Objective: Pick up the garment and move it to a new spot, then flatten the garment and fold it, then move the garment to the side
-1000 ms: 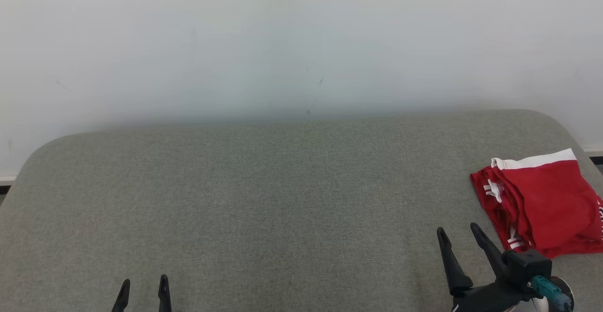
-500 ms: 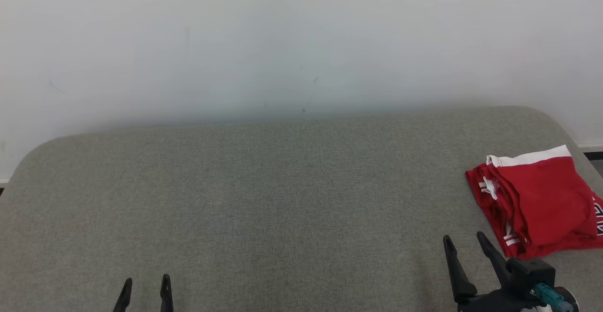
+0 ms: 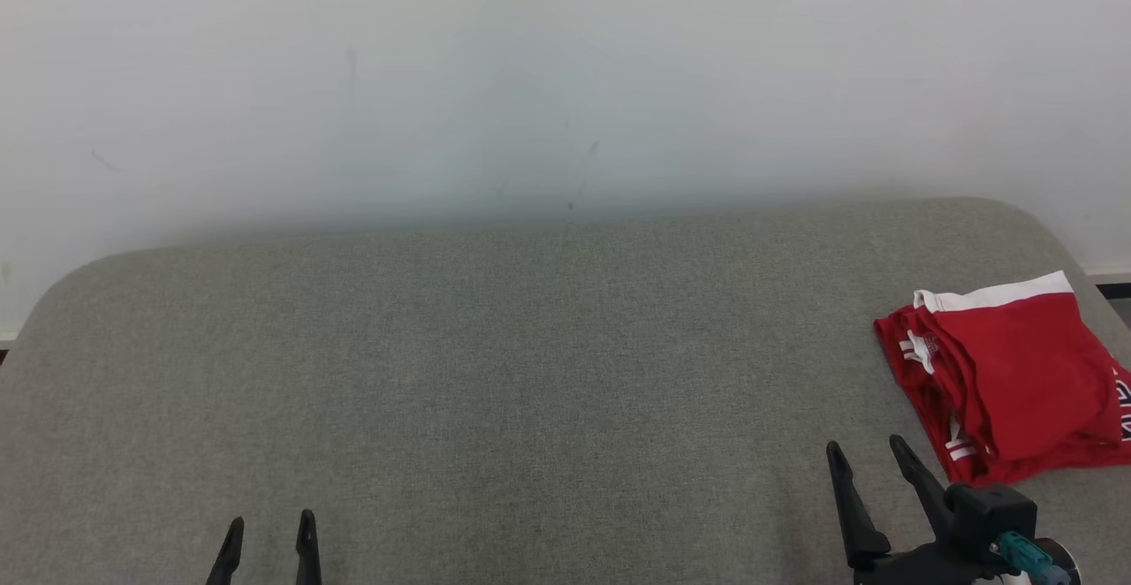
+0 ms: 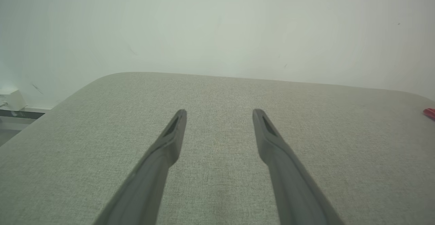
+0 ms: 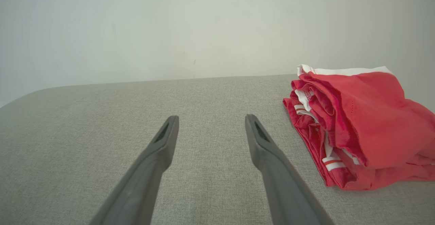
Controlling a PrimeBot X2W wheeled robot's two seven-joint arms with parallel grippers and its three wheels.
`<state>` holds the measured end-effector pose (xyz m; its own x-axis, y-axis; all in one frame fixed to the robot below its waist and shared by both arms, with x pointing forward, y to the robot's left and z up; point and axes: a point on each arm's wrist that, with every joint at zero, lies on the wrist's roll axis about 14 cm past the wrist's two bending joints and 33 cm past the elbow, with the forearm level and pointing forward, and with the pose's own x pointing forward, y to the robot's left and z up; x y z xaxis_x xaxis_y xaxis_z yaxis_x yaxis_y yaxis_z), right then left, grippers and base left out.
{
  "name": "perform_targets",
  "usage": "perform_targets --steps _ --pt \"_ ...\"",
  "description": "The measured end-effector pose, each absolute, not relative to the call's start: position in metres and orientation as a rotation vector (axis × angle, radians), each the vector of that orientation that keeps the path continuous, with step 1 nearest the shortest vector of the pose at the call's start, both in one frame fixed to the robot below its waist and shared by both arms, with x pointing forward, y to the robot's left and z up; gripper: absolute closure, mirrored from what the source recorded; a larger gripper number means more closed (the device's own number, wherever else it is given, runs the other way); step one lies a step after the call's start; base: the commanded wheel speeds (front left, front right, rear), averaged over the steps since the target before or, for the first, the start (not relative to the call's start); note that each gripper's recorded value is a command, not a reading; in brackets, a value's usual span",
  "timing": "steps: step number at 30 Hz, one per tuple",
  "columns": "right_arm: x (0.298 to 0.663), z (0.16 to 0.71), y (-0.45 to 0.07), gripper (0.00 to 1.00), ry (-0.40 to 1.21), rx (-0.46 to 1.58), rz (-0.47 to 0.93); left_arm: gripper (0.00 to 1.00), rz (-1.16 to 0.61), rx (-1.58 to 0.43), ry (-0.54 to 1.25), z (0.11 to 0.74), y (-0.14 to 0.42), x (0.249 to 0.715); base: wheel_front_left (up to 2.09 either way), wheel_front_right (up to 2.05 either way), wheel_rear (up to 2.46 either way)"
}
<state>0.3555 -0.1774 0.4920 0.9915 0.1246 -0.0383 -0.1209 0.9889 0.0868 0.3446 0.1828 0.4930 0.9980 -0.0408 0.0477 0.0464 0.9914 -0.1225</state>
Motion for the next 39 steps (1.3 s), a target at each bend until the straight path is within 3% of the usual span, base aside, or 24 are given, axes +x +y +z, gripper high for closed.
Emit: perform_targets --steps 4,5,13,39 --pt "0.356 0.491 -0.176 0.00 0.046 0.087 0.125 0.00 -0.040 -0.124 -0.044 0.492 0.184 0.345 0.00 0.00 0.00" --pt "0.356 0.490 -0.176 1.00 0.051 0.089 0.125 1.00 -0.039 -0.125 -0.040 0.491 0.184 0.344 0.00 0.00 0.00" --pt "0.340 0.456 -0.179 1.00 0.160 0.151 0.097 1.00 -0.013 -0.185 0.061 0.463 0.186 0.335 0.00 0.00 0.00" --pt "0.353 0.469 -0.190 1.00 0.133 0.607 0.001 1.00 0.069 -0.630 0.064 0.470 0.196 0.349 0.00 0.00 0.00"
